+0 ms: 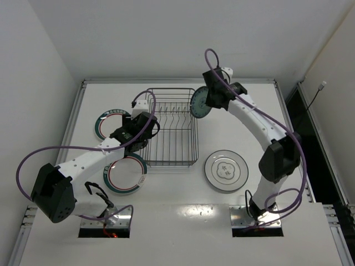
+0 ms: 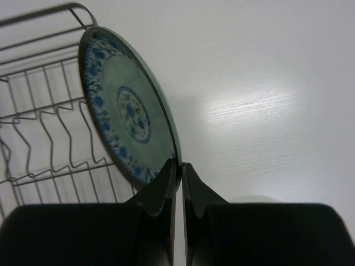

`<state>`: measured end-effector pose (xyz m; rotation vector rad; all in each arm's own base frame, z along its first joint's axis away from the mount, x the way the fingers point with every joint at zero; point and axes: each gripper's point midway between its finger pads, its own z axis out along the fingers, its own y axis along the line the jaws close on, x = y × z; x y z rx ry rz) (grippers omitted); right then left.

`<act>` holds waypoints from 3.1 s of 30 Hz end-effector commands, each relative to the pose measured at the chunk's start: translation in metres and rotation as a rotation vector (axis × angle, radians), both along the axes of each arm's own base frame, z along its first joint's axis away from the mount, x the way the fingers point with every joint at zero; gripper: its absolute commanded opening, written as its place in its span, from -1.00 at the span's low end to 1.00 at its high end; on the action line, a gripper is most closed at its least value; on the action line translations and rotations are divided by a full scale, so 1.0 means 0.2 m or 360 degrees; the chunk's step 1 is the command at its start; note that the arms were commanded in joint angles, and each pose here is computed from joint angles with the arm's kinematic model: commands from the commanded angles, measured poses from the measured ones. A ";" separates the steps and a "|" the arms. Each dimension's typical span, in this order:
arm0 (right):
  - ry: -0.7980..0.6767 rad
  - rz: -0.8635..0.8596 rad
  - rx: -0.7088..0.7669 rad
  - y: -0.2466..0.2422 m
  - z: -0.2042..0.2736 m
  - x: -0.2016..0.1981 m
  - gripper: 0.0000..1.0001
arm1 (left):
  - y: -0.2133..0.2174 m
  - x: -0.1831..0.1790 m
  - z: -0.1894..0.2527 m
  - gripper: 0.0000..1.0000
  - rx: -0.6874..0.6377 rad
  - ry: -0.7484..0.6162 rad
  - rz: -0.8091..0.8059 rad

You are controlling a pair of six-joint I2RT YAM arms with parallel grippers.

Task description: Load the plates into the dish rack

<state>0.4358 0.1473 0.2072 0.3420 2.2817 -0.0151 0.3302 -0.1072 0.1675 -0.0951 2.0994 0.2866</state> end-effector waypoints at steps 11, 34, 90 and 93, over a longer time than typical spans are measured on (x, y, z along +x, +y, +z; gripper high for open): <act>-0.0077 -0.0138 -0.0279 0.14 0.02 0.03 -1.00 | -0.01 0.03 0.15 0.21 -0.0084 -0.0131 0.0038; -0.0167 -0.0225 -0.0547 0.24 0.17 -0.03 -1.00 | -0.02 0.03 0.12 0.21 -0.0074 -0.0102 0.0027; 0.0238 -0.0441 0.0322 -0.62 -0.51 -1.13 0.46 | -0.02 0.03 0.12 0.26 -0.0053 -0.0086 0.0020; 0.0283 -0.0477 0.0441 -0.73 -0.57 -1.12 0.55 | -0.01 0.03 0.12 0.26 -0.0045 -0.0092 0.0031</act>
